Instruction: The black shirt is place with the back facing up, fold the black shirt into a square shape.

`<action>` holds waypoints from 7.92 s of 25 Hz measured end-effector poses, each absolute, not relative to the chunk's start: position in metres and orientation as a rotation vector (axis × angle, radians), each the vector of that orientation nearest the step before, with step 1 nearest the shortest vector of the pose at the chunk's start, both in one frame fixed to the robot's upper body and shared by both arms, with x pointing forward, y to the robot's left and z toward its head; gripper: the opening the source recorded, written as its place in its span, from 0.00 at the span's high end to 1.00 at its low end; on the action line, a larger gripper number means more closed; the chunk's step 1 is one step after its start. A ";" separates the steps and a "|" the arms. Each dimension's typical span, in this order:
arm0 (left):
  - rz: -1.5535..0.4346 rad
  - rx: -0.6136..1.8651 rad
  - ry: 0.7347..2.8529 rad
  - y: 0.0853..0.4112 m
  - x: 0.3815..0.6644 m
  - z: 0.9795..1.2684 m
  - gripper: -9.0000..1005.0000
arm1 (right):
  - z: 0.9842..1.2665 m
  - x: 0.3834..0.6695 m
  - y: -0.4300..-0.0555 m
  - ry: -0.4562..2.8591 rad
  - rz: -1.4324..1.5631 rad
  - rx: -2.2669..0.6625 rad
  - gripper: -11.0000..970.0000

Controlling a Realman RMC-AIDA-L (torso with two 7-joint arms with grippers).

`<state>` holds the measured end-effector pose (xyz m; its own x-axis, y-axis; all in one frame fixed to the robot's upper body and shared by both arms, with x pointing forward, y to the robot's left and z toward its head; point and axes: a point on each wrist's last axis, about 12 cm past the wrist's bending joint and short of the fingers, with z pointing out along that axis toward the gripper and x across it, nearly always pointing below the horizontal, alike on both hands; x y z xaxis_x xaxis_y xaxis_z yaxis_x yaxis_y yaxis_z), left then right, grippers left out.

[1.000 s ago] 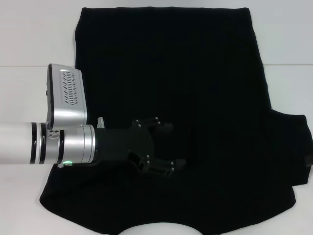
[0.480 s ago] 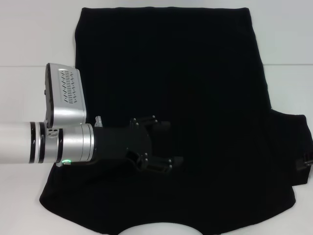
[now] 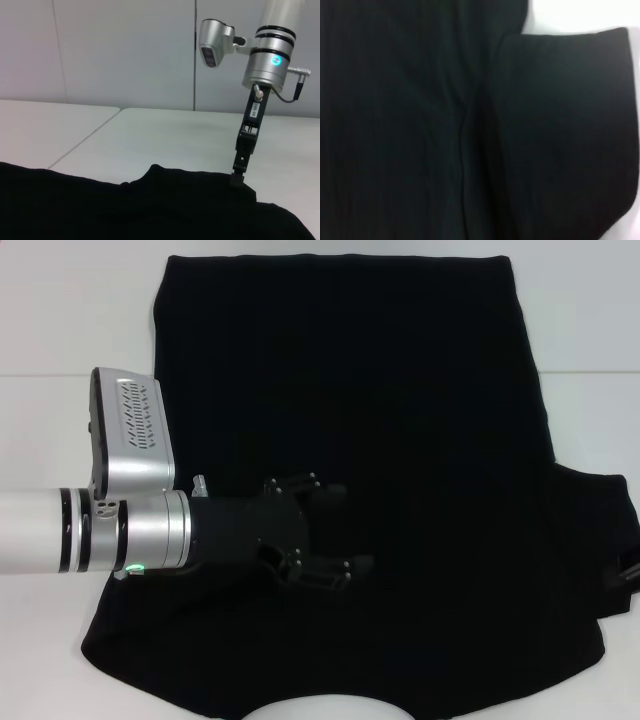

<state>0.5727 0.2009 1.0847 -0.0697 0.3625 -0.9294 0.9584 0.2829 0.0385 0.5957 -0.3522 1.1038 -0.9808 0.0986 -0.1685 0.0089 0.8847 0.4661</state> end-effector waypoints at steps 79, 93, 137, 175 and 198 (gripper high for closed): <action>-0.831 1.027 1.658 0.215 0.576 1.089 0.07 | 1.167 0.649 -0.219 2.590 0.497 -0.815 0.90; -0.897 0.885 1.584 0.250 0.566 1.104 0.07 | 1.173 0.633 -0.244 2.275 0.817 -0.642 0.32; -0.833 0.470 2.453 0.365 0.497 1.082 0.08 | 1.152 0.598 -0.227 1.971 1.013 -1.161 0.05; -0.787 0.545 2.508 0.361 0.507 1.083 0.57 | 1.160 0.602 -0.235 1.940 1.028 -1.083 0.06; -0.786 0.582 2.495 0.353 0.514 1.088 0.95 | 1.150 0.596 -0.278 2.218 0.989 -0.872 0.07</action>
